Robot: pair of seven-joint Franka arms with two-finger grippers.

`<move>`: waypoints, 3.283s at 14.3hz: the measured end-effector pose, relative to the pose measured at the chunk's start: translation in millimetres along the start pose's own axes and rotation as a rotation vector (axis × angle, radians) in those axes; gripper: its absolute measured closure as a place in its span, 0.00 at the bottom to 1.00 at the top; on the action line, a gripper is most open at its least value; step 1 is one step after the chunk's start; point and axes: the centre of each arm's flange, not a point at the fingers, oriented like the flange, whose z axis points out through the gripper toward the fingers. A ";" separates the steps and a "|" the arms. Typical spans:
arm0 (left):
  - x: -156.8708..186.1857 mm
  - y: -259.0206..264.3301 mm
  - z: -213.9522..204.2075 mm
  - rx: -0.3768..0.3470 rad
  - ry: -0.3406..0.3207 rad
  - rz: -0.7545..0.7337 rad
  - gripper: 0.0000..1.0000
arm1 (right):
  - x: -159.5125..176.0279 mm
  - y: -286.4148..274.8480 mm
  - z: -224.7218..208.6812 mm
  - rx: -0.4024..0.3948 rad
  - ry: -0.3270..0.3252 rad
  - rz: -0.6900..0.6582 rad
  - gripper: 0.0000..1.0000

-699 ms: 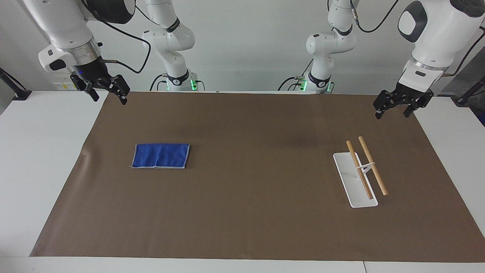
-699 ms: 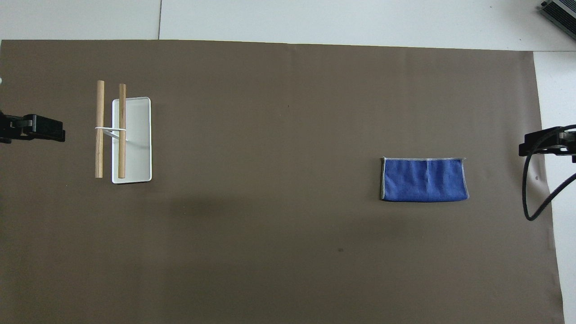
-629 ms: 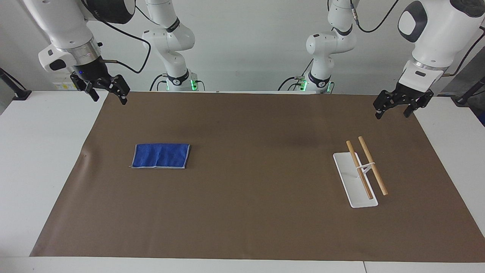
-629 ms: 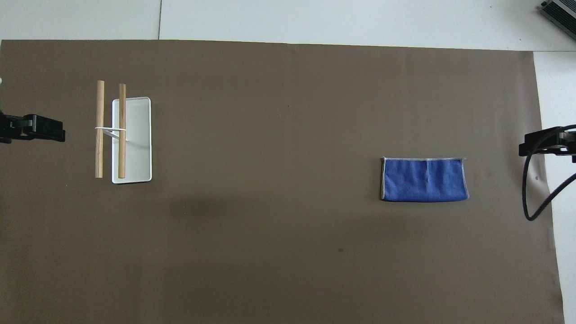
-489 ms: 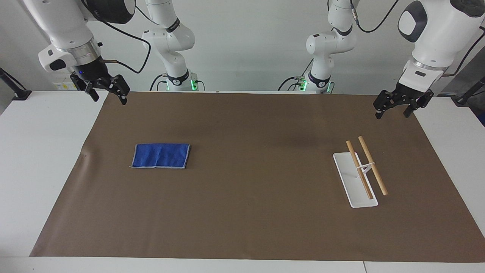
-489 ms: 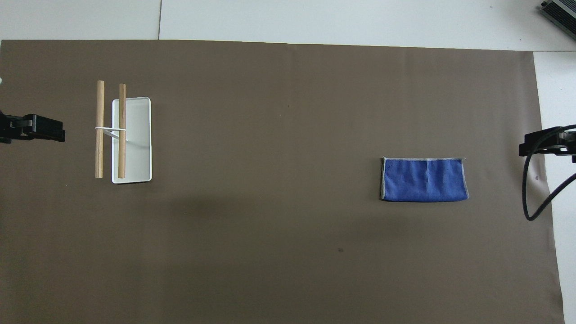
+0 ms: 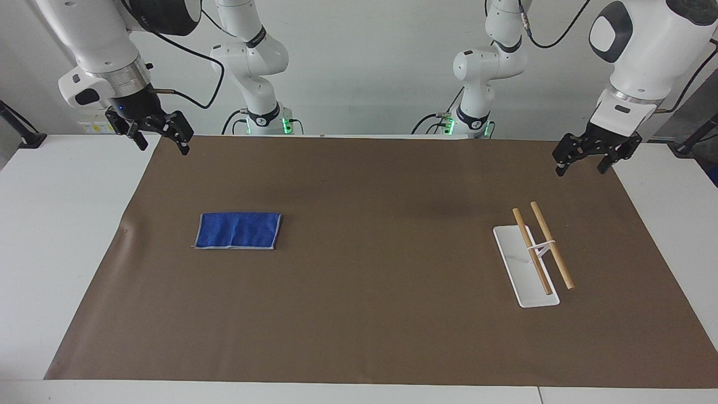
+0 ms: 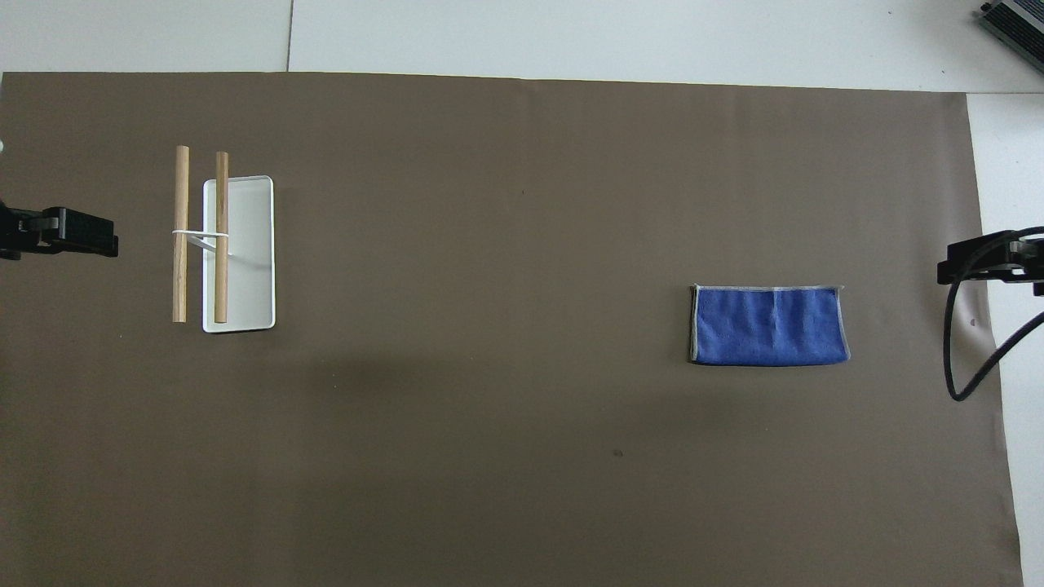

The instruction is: Right arm passes towel to left arm to hang

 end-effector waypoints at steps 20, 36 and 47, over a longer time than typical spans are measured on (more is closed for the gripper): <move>0.0 0.0 0.0 0.000 0.000 0.000 0.00 | -1.1 -29.3 288.8 0.078 0.085 -0.046 0.00; 0.0 0.0 0.0 0.000 0.000 0.000 0.00 | -11.9 -34.0 331.5 0.061 0.055 -0.126 0.00; 0.0 0.0 0.0 0.000 0.000 0.000 0.00 | -11.8 -34.0 332.5 0.061 0.056 -0.125 0.81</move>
